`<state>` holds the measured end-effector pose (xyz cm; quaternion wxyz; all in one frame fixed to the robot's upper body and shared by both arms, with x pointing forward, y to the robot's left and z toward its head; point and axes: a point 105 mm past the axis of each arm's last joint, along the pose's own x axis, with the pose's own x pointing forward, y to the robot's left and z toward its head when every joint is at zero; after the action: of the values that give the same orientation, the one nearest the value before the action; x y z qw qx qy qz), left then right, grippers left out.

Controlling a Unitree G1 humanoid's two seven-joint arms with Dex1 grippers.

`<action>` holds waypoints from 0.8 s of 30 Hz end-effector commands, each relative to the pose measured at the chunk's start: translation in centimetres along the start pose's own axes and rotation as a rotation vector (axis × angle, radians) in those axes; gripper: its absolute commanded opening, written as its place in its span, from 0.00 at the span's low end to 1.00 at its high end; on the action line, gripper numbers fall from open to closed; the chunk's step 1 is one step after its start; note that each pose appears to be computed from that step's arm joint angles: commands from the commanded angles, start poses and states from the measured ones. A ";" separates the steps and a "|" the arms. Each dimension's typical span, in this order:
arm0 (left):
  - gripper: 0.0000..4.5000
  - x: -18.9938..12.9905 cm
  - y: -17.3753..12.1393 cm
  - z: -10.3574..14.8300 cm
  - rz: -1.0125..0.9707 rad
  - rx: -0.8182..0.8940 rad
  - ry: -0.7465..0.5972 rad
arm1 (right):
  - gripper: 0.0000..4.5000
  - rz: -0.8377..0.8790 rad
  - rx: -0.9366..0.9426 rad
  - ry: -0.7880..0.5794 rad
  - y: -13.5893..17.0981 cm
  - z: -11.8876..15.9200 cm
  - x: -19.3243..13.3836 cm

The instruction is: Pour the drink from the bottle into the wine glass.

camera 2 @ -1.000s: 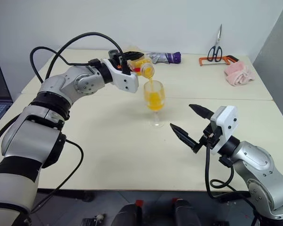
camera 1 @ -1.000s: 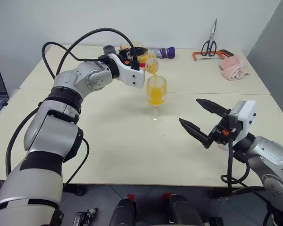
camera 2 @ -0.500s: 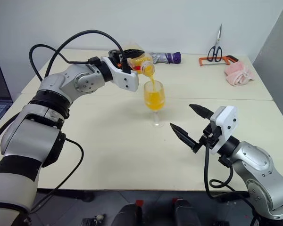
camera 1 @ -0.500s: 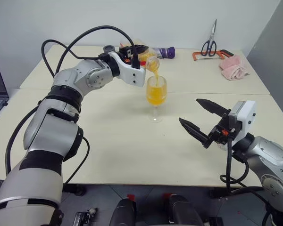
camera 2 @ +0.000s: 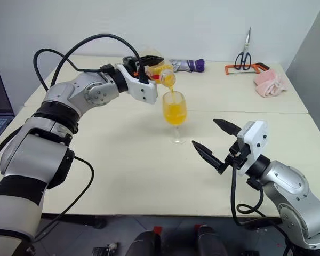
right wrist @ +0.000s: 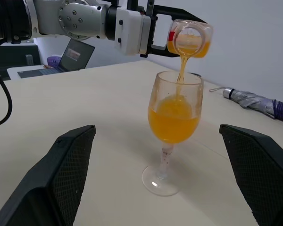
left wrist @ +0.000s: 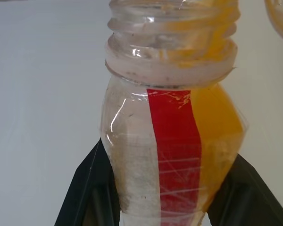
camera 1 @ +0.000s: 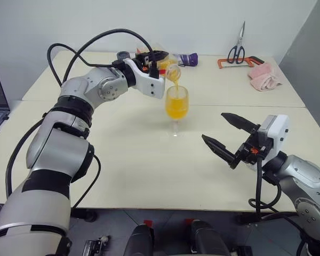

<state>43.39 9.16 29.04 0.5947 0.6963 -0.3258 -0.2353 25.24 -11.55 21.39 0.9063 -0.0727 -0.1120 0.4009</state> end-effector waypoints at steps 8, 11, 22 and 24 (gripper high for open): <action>0.40 -0.1 2.7 -0.3 0.072 0.038 0.004 | 1.00 0.023 -0.029 -0.030 0.5 0.8 0.0; 0.40 -0.1 2.7 -0.3 0.073 0.037 0.005 | 1.00 0.023 -0.029 -0.030 0.6 0.8 0.0; 0.40 0.0 2.7 -0.3 0.071 0.034 0.008 | 1.00 0.028 -0.027 -0.029 0.7 0.8 0.1; 0.40 0.0 2.7 -0.3 0.072 0.033 0.008 | 1.00 0.029 -0.027 -0.029 0.7 0.8 0.1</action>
<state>43.59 9.58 29.10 0.5984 0.6972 -0.3217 -0.2286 25.17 -11.34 21.21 0.9047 -0.0714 -0.1088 0.4056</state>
